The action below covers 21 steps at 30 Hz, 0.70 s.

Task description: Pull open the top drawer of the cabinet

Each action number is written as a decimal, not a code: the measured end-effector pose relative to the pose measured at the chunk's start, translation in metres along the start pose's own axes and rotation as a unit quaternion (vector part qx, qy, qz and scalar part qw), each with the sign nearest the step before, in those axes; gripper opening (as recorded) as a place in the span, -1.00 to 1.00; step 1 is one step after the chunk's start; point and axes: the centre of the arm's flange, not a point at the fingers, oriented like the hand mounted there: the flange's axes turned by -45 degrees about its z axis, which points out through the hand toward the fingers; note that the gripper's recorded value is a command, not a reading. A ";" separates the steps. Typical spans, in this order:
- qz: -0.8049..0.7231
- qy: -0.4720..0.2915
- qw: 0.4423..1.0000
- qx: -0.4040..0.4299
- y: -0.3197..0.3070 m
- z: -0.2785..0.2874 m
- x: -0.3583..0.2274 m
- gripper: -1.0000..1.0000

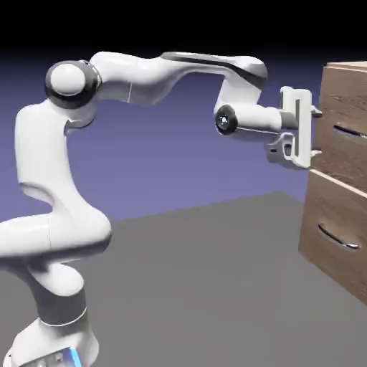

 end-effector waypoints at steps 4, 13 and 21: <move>0.062 0.010 0.998 0.033 0.008 0.023 -0.001 0.00; 0.141 0.026 0.987 0.079 0.011 0.066 0.001 0.00; 0.143 0.026 0.986 0.077 0.011 0.092 0.003 -1.00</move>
